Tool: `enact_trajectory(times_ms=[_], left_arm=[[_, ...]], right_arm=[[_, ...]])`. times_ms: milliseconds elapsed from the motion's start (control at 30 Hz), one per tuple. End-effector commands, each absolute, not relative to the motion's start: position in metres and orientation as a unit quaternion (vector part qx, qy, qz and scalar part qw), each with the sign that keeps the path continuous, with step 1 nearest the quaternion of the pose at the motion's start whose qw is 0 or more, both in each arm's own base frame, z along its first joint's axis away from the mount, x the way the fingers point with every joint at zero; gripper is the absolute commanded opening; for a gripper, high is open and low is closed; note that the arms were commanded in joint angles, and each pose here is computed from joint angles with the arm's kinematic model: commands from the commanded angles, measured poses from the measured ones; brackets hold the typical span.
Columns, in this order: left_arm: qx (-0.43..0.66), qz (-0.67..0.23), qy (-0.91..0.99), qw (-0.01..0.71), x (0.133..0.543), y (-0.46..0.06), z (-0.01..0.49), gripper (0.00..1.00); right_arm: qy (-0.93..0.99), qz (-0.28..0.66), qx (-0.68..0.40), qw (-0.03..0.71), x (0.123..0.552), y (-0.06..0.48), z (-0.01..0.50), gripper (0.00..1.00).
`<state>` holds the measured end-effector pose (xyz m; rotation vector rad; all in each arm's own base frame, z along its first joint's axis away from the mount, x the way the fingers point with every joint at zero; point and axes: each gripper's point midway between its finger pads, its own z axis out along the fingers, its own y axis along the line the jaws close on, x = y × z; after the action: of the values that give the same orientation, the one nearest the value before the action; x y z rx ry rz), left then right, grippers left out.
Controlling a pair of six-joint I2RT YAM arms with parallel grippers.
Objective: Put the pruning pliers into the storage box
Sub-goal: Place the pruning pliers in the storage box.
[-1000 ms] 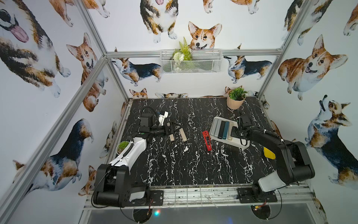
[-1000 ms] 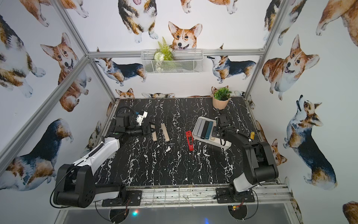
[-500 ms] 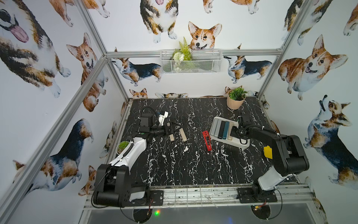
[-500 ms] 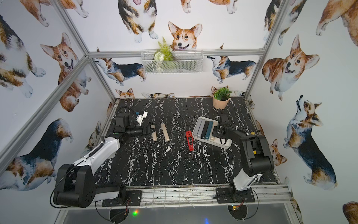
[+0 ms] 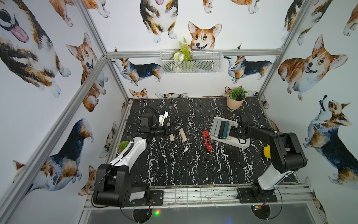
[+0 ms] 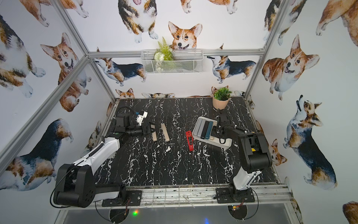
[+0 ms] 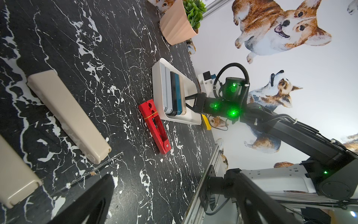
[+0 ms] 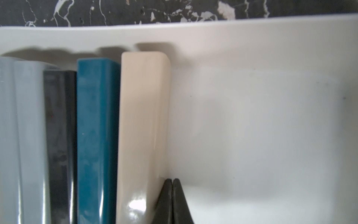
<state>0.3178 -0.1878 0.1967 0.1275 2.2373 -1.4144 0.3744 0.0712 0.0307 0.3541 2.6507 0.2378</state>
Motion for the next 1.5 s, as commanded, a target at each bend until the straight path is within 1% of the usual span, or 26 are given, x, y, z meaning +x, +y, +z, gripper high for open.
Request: enact_trajectory(times_ms=[0, 600, 800, 900, 1000, 1100, 1267, 1467], left_arm=[[0.059, -0.523, 0.814, 0.246, 0.317, -0.19, 0.201, 1.0], [0.059, -0.524, 0.814, 0.245, 0.317, -0.19, 0.2, 1.0], [0.059, -0.524, 0.814, 0.246, 0.317, -0.19, 0.201, 1.0], [0.059, -0.523, 0.813, 0.247, 0.316, -0.19, 0.201, 1.0], [0.06, -0.523, 0.813, 0.248, 0.316, -0.19, 0.202, 1.0], [0.061, -0.523, 0.813, 0.249, 0.316, -0.19, 0.203, 1.0], [0.061, -0.521, 0.814, 0.249, 0.315, -0.189, 0.202, 1.0], [0.062, -0.514, 0.818, 0.253, 0.315, -0.188, 0.203, 1.0]], right_arm=[[0.956, 0.1, 0.134, 0.239, 0.383, 0.076, 0.036, 0.0], [0.953, 0.116, 0.131, 0.247, 0.385, 0.08, 0.039, 0.0], [0.955, 0.081, 0.134, 0.25, 0.377, 0.067, 0.047, 0.0], [0.955, 0.068, 0.131, 0.257, 0.372, 0.062, 0.053, 0.12], [0.956, 0.063, 0.127, 0.257, 0.369, 0.06, 0.057, 0.27], [0.955, 0.067, 0.125, 0.261, 0.366, 0.06, 0.063, 0.38], [0.947, 0.09, 0.108, 0.287, 0.363, 0.074, 0.086, 0.48], [0.942, 0.109, 0.056, 0.312, 0.356, 0.12, 0.119, 0.53]])
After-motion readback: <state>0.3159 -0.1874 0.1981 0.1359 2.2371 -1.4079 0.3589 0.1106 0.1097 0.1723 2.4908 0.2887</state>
